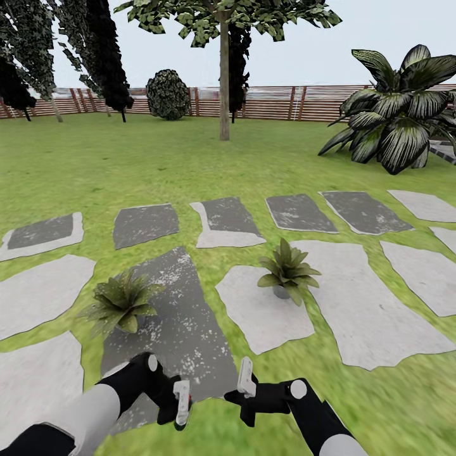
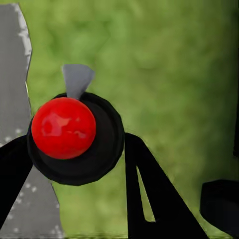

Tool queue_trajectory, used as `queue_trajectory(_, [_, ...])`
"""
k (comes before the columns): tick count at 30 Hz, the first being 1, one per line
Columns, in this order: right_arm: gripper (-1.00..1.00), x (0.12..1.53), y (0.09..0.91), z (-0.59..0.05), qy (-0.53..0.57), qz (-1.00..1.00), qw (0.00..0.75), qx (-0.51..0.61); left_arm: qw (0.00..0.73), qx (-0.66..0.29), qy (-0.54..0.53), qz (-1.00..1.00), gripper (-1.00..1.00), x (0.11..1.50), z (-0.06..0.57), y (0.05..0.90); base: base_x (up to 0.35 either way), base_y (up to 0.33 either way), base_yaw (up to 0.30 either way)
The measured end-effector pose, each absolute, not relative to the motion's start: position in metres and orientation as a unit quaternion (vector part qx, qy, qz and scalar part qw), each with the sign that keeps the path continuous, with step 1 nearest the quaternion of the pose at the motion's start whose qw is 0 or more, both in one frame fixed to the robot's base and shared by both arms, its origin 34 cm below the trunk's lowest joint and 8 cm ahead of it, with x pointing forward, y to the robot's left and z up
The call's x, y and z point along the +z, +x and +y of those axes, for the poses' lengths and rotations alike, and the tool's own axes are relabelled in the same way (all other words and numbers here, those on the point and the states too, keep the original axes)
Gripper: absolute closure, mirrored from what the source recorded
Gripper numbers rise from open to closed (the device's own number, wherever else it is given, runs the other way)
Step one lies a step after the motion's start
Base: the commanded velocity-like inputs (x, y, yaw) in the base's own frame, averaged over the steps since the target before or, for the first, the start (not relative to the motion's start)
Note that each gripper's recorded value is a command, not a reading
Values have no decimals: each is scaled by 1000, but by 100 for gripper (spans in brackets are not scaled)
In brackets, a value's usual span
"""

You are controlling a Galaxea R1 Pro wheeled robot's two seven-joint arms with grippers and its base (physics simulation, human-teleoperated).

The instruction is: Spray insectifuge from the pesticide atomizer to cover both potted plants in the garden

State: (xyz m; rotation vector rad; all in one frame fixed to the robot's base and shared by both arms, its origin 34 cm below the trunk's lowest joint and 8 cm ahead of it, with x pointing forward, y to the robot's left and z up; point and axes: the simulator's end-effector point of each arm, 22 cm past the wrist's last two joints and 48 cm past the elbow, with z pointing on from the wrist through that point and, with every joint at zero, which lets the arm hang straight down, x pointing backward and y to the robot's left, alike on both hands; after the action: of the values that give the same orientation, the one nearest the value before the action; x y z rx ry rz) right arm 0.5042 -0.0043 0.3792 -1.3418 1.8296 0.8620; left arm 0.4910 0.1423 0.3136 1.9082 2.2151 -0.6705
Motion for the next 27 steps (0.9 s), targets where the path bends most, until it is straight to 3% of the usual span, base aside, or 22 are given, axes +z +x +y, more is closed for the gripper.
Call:
queue_trajectory(4, [100,378,503,-5,-519,707,348,333,62,-211,628,746,100,310,169,492,0,0,0])
queue_trajectory(5, [-100,378,503,-5,-519,707,347,333,60,-208,627,749,100,309,175,492,0,0,0])
queue_trajectory(10, [-100,377,503,-6,-518,708,347,332,58,-206,616,758,100,302,185,483,0,0,0])
queue_trajectory(15, [-100,373,505,-18,-518,712,346,323,117,-186,563,797,100,287,174,492,0,0,0])
queue_trajectory(20, [-100,331,521,-123,-474,778,338,237,212,-169,433,859,100,286,161,526,0,0,0])
queue_trajectory(27, [-100,299,531,-210,-318,862,362,158,296,-50,242,923,100,277,213,563,0,0,0])
